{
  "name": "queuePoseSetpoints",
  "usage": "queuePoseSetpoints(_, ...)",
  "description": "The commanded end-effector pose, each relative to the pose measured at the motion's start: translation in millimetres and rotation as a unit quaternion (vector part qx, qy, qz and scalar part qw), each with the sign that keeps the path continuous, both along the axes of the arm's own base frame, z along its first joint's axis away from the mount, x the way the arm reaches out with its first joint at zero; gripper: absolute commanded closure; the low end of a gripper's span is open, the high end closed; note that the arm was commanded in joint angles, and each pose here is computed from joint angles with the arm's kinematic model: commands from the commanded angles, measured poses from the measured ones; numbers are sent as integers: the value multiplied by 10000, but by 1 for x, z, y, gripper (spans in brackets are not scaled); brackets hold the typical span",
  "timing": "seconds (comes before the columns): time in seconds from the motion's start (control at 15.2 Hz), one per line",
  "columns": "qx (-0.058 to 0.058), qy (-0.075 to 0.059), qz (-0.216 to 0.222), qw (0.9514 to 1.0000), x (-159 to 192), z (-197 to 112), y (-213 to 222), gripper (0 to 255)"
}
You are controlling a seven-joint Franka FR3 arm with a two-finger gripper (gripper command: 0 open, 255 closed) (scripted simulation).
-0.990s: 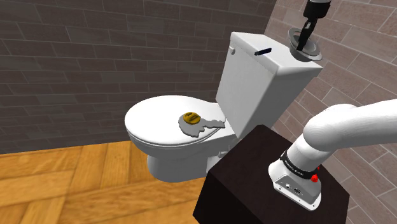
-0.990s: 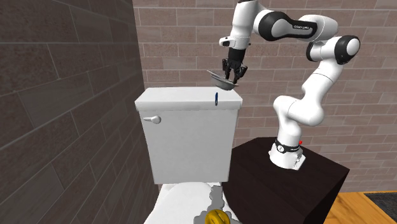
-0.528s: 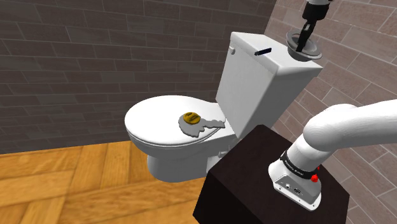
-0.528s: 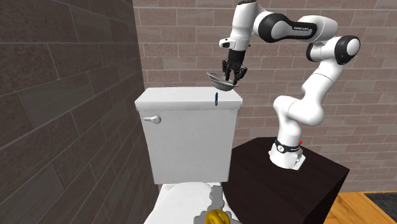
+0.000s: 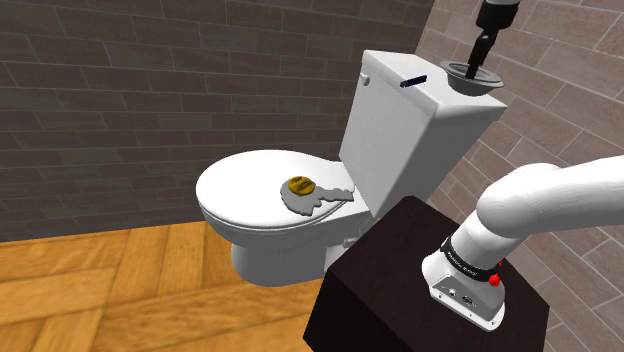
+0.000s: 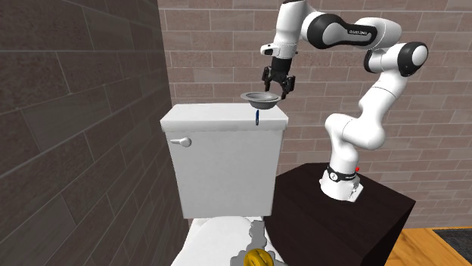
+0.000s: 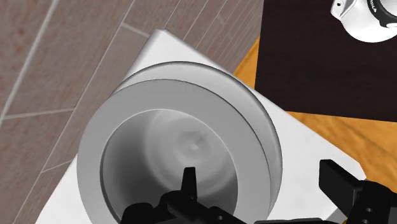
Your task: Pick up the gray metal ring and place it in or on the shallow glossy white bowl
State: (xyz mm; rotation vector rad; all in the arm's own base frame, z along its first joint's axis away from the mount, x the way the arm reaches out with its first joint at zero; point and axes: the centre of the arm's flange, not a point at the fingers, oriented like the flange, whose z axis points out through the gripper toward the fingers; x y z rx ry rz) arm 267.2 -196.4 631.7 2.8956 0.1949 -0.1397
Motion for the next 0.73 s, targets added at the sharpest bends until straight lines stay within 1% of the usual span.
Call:
queuePoseSetpoints(0.0,0,0,0,10000,1,20,6,0)
queuePoseSetpoints(0.13,0,0,0,10000,2,43,11,0)
queuePoseSetpoints(0.66,0,0,0,10000,2,43,11,0)
